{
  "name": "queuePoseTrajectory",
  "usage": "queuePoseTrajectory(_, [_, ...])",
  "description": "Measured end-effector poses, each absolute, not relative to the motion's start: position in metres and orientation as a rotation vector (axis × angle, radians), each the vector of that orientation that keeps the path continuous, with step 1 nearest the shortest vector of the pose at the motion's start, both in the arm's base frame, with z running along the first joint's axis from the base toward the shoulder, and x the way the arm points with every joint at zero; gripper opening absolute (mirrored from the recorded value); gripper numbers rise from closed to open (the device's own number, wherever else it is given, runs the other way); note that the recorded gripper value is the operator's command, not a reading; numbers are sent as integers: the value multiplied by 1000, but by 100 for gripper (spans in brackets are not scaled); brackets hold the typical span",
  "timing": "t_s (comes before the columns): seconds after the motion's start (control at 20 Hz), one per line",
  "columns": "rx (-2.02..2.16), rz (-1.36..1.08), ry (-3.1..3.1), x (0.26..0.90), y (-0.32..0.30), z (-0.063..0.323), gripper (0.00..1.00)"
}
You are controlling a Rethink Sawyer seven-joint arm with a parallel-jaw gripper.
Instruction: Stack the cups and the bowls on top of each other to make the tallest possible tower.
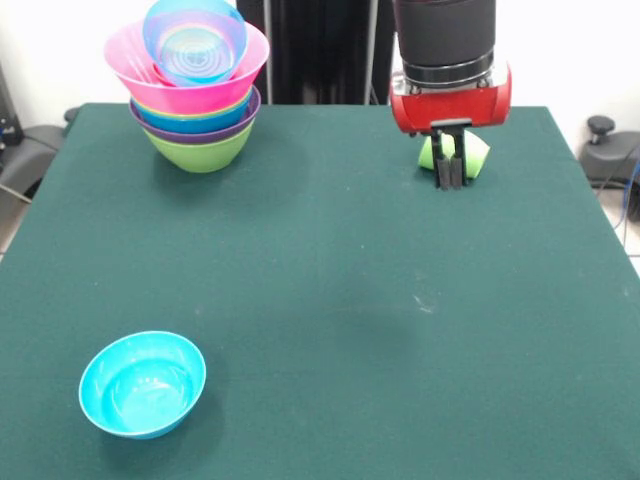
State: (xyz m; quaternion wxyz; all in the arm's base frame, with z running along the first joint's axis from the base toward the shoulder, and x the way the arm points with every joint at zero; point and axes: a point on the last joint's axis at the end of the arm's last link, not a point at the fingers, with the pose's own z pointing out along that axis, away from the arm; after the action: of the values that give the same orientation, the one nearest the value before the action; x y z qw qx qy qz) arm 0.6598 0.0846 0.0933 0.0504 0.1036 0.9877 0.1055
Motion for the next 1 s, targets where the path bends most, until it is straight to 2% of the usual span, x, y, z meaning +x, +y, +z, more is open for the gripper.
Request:
queuePoseTrajectory(0.55, [362, 293, 3015, 685, 71, 98, 0])
queuePoseTrajectory(1.0, [470, 239, 3060, 710, 27, 100, 0])
